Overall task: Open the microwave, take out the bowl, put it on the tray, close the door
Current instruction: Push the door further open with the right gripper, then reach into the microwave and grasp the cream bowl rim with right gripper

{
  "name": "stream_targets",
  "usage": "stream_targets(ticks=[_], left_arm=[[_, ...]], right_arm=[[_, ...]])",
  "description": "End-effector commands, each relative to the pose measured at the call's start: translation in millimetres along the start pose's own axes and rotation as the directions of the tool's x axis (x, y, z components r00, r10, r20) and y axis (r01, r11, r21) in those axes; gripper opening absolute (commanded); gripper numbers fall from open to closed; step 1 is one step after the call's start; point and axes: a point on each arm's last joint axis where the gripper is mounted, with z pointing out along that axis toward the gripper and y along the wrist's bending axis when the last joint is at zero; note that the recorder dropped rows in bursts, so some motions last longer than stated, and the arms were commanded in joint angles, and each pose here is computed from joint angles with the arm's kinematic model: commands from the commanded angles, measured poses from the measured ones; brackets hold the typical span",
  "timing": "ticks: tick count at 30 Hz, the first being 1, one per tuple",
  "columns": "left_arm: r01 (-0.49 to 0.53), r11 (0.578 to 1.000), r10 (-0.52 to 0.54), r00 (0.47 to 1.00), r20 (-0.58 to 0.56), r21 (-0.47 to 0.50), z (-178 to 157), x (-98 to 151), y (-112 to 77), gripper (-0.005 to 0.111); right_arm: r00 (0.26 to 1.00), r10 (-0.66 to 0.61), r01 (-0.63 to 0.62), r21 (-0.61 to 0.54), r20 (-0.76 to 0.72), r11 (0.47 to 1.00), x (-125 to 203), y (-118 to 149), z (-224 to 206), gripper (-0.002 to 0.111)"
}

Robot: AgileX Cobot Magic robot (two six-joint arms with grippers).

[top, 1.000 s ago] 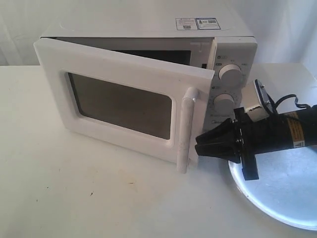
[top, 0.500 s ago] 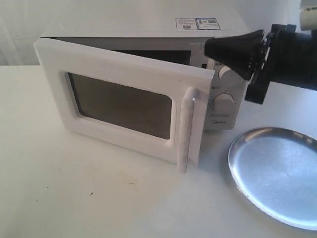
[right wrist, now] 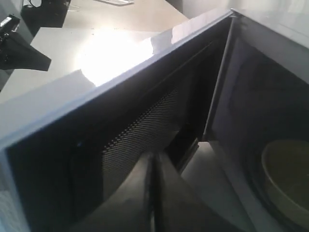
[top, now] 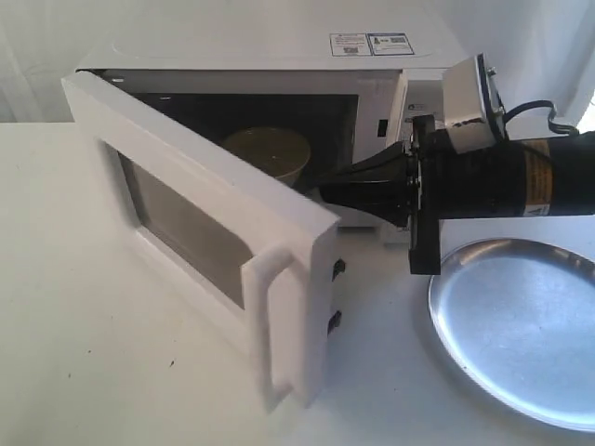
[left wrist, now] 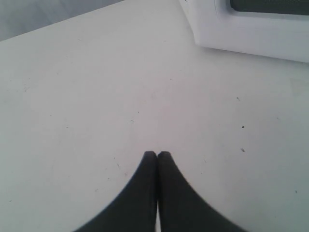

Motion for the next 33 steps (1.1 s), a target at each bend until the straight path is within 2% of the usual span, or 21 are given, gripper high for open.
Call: stream_targets(ticks=[1,4,5,6,8,10,11,14,16,18,20,22,25,29,33], left_arm=[[0.008,1.000,-0.008,1.000,0.007,0.004,-1,-1,0.0,0.000],[0.008,1.000,-0.008,1.000,0.007,0.004,-1,-1,0.0,0.000],[0.008,1.000,-0.008,1.000,0.007,0.004,-1,-1,0.0,0.000],[0.008,1.000,-0.008,1.000,0.007,0.004,-1,-1,0.0,0.000],[0.008,1.000,-0.008,1.000,0.007,0.004,-1,-1,0.0,0.000],[0.008,1.000,-0.008,1.000,0.007,0.004,-1,-1,0.0,0.000],[0.008,1.000,-0.008,1.000,0.007,0.004,-1,-1,0.0,0.000],[0.008,1.000,-0.008,1.000,0.007,0.004,-1,-1,0.0,0.000],[0.008,1.000,-0.008,1.000,0.007,0.004,-1,-1,0.0,0.000],[0.008,1.000,-0.008,1.000,0.007,0.004,-1,-1,0.0,0.000],[0.008,1.000,-0.008,1.000,0.007,0.004,-1,-1,0.0,0.000],[0.008,1.000,-0.008,1.000,0.007,0.004,-1,-1,0.0,0.000],[0.008,1.000,-0.008,1.000,0.007,0.004,-1,-1,0.0,0.000],[0.008,1.000,-0.008,1.000,0.007,0.004,-1,-1,0.0,0.000],[0.008,1.000,-0.008,1.000,0.007,0.004,-1,-1,0.0,0.000]], right_arm=[[0.999,-0.030,0.032,-0.092,0.023,0.995,-8,15,21,0.000],[0.985,-0.160,0.171,-0.204,0.067,0.964,-16,41,48,0.000],[0.973,-0.205,0.224,-0.209,0.109,0.952,-20,47,56,0.000],[0.972,-0.192,0.215,-0.192,0.133,0.957,-24,48,59,0.000],[0.969,-0.121,0.145,-0.100,0.218,0.984,-34,42,61,0.000],[0.985,-0.064,0.056,0.057,0.160,0.997,-31,26,63,0.000],[0.996,-0.030,0.012,0.214,0.085,0.977,-23,11,63,0.000],[1.000,-0.006,0.018,0.403,-0.031,0.915,-2,-10,63,0.003],[0.998,0.014,0.013,0.423,-0.059,0.906,14,-16,68,0.009],[0.998,0.016,0.005,0.363,-0.056,0.932,29,-14,79,0.018],[0.998,-0.051,0.063,0.289,-0.048,0.955,41,-10,90,0.030],[0.983,-0.174,0.183,0.246,-0.059,0.952,53,-11,104,0.047],[0.970,-0.225,0.242,0.321,-0.090,0.916,64,-28,117,0.067],[0.982,-0.107,0.171,0.484,-0.156,0.858,75,-62,128,0.070],[0.974,-0.046,0.160,0.525,-0.222,0.836,84,-86,141,0.070]])
